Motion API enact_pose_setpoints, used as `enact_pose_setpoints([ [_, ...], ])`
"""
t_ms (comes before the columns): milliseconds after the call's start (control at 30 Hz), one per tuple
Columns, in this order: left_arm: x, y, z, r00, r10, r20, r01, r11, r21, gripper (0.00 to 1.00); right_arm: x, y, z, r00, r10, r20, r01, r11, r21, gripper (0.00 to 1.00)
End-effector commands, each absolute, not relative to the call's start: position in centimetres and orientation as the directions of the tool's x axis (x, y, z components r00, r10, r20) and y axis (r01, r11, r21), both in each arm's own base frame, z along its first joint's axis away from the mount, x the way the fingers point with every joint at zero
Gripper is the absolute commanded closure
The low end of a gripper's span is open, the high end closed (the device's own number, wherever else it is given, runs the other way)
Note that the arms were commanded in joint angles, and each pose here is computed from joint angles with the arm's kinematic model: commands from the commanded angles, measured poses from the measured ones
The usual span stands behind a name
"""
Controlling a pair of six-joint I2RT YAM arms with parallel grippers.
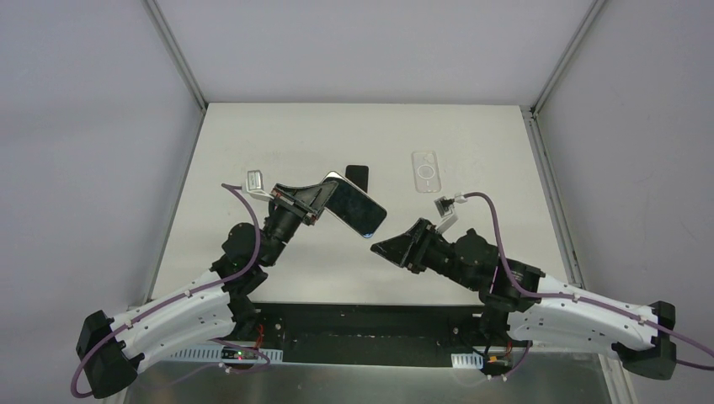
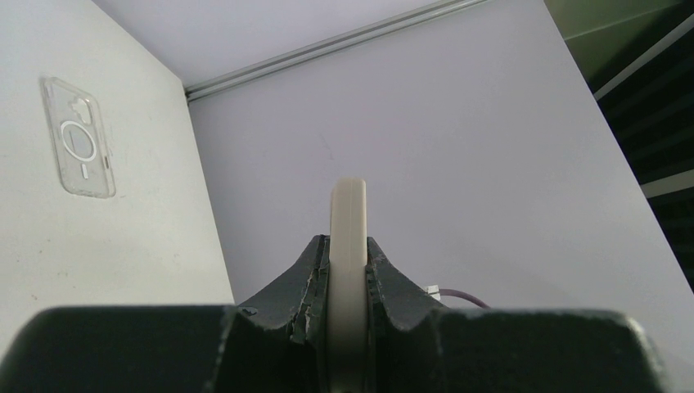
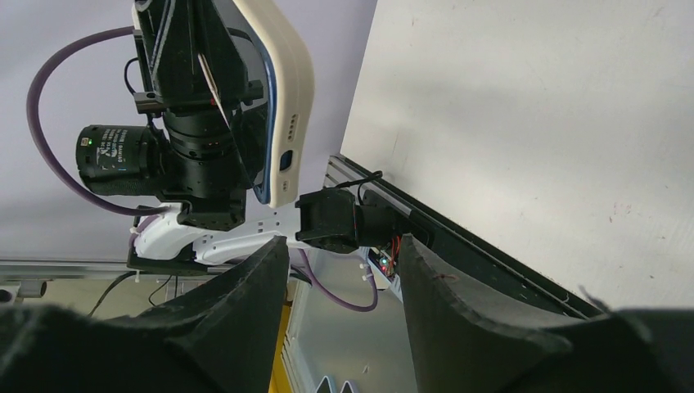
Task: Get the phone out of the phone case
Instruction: Remove the phone case from the phone.
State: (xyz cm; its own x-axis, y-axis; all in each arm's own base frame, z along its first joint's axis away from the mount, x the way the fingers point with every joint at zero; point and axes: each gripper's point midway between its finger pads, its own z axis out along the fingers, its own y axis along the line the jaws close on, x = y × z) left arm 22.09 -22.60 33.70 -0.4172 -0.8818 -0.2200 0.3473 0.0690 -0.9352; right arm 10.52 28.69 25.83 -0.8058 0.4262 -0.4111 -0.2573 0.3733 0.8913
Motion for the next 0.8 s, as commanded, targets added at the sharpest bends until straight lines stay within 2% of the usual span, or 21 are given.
enact_pose_setpoints([
  [0,21.6,-21.3,36.9,-0.389,-0.907,-0.161,0.407,-0.013,-0.913,1.00,10.9,28.9,28.2,-0.786,0.468,-0.405,-0.268,0.333,0.904,0.45],
  [200,21.7,-21.4,36.9,-0.389,-0.907,-0.161,0.402,-0.010,-0.916,1.00,11.5,28.4,27.9,-0.767,0.503,-0.398,-0.248,0.341,0.907,0.47],
  [333,21.6,-21.6,37.1,-0.394,-0.904,-0.165,0.405,-0.010,-0.914,1.00,11.8,28.3,29.0,-0.753,0.543,-0.373,-0.251,0.286,0.925,0.49],
  [567,21.6,-21.7,37.3,-0.401,-0.901,-0.166,0.406,-0.012,-0.914,1.00,11.8,28.3,29.3,-0.751,0.552,-0.362,-0.248,0.271,0.930,0.49],
  [767,21.6,-21.8,37.4,-0.400,-0.901,-0.169,0.408,-0.010,-0.913,1.00,11.9,28.5,28.8,-0.759,0.550,-0.350,-0.229,0.277,0.933,0.56],
])
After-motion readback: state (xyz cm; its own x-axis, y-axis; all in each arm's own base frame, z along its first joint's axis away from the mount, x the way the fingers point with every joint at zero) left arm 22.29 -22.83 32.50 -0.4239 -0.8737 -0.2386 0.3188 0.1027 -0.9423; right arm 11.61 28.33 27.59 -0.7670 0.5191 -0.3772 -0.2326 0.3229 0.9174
